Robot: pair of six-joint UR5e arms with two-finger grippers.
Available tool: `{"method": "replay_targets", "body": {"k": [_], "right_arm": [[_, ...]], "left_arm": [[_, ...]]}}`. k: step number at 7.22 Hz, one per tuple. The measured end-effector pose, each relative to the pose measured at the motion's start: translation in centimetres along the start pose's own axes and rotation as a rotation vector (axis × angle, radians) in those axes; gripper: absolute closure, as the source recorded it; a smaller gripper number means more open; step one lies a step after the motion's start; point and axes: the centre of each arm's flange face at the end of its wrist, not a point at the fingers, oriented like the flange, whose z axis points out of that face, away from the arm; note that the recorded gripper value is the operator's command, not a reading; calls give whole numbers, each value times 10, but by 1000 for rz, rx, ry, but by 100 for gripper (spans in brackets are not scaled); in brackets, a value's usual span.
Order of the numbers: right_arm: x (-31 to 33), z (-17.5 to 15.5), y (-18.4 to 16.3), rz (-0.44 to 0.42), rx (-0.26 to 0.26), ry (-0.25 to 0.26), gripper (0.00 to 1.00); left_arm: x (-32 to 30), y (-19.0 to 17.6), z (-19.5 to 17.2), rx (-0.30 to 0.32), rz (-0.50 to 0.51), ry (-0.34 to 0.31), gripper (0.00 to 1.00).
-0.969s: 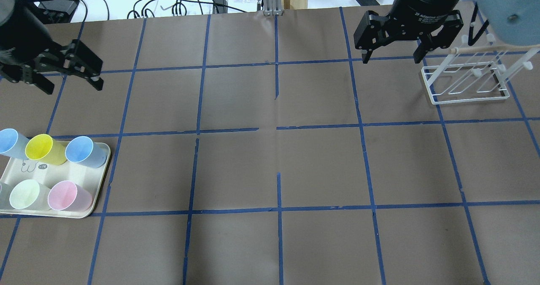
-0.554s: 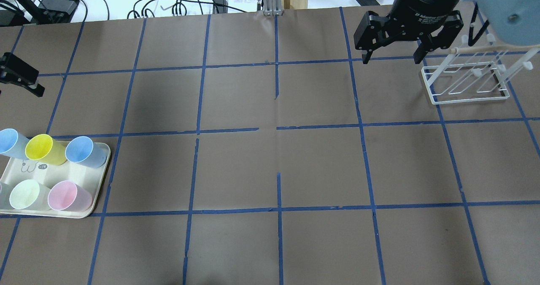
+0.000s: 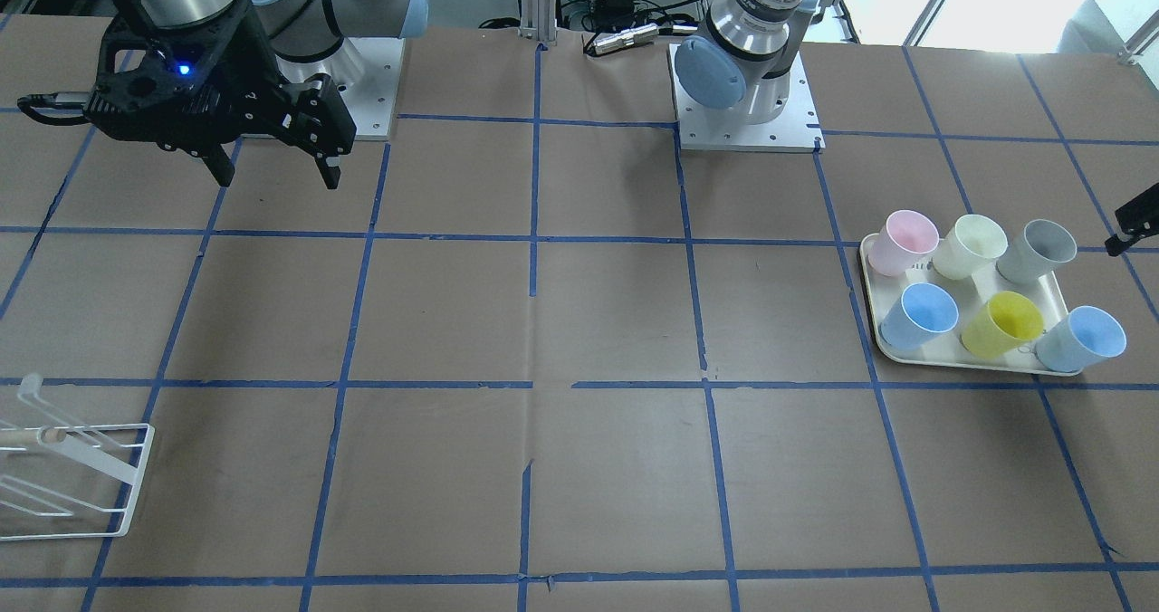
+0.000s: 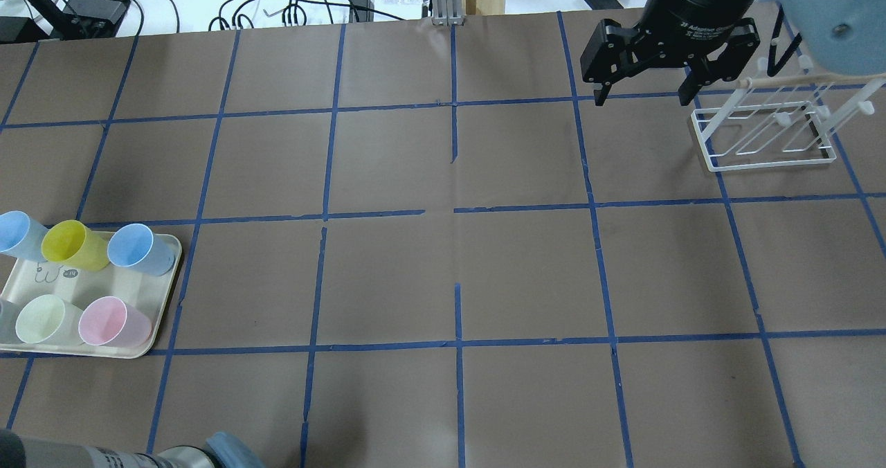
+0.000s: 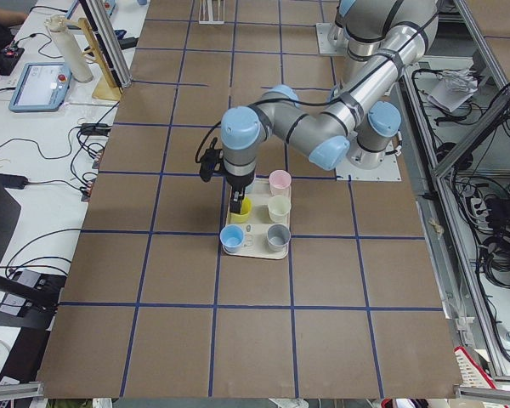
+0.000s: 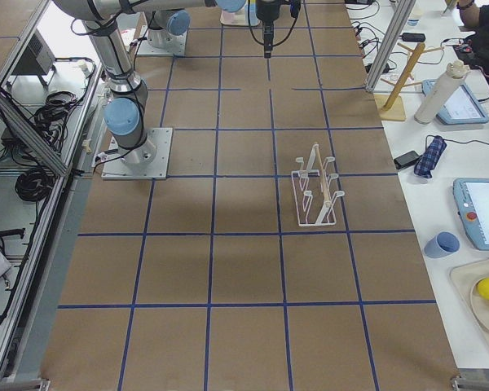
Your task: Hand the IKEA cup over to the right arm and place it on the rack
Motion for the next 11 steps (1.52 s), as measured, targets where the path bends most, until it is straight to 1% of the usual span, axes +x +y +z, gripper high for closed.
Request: {"method": "replay_targets", "body": {"k": [2, 3, 4, 6, 7, 10, 11], "right_arm": [[0, 0, 0, 0, 0, 0, 0], [0, 0, 0, 0, 0, 0, 0], [0, 0, 0, 0, 0, 0, 0], [0, 0, 0, 0, 0, 0, 0], [0, 0, 0, 0, 0, 0, 0], [0, 0, 0, 0, 0, 0, 0], [0, 0, 0, 0, 0, 0, 0]], "left_arm": [[-54, 11, 57, 29, 45, 1, 0], [-67, 11, 81, 23, 40, 16, 0], [-73, 10, 98, 11, 13, 29, 0], [-73, 7, 114, -13, -30, 40, 2], [-73, 6, 120, -19, -34, 48, 12], [-74, 3, 137, -28, -35, 68, 18], [-74, 2, 139, -29, -33, 71, 50]]}}
